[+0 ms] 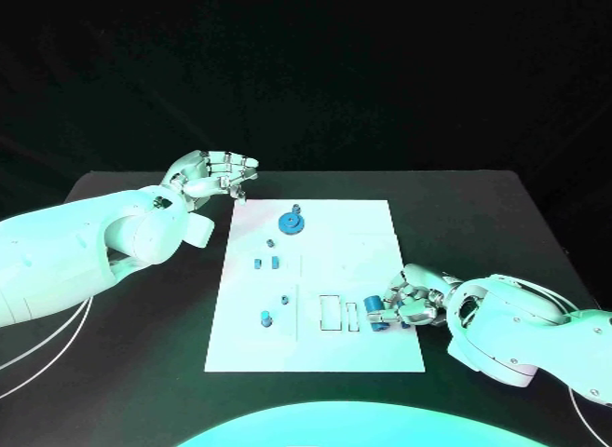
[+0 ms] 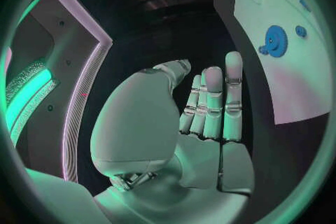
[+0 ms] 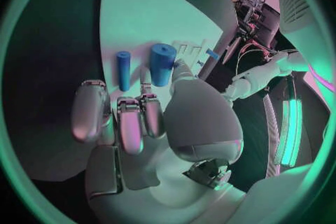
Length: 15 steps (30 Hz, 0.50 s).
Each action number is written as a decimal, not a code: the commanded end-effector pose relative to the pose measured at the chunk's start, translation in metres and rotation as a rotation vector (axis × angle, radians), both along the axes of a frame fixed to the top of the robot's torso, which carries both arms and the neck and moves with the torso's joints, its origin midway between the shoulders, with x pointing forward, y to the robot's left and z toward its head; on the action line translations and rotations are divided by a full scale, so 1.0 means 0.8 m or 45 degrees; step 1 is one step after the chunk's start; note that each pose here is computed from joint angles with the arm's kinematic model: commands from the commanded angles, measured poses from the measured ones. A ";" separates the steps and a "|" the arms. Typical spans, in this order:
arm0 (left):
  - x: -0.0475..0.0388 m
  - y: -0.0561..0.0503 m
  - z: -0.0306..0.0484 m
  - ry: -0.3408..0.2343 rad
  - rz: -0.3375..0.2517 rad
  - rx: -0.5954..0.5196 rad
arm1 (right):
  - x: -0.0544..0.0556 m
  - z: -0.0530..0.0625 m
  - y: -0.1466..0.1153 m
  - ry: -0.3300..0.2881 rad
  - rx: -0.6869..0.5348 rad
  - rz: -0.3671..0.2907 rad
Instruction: Assemble the parts on the task board
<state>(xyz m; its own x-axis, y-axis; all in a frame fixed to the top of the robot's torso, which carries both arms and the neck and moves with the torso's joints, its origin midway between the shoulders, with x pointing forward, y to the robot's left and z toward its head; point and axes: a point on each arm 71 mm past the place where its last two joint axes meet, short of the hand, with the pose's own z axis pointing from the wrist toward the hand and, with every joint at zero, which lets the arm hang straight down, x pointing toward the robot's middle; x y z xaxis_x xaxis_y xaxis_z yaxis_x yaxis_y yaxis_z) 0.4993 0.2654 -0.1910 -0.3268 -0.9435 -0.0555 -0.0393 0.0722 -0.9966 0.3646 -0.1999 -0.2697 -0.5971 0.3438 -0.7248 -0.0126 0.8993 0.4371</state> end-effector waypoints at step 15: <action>-0.001 -0.001 0.0021 -0.005 -0.024 -0.015 | 0.001 -0.019 0.008 0.027 -0.053 0.011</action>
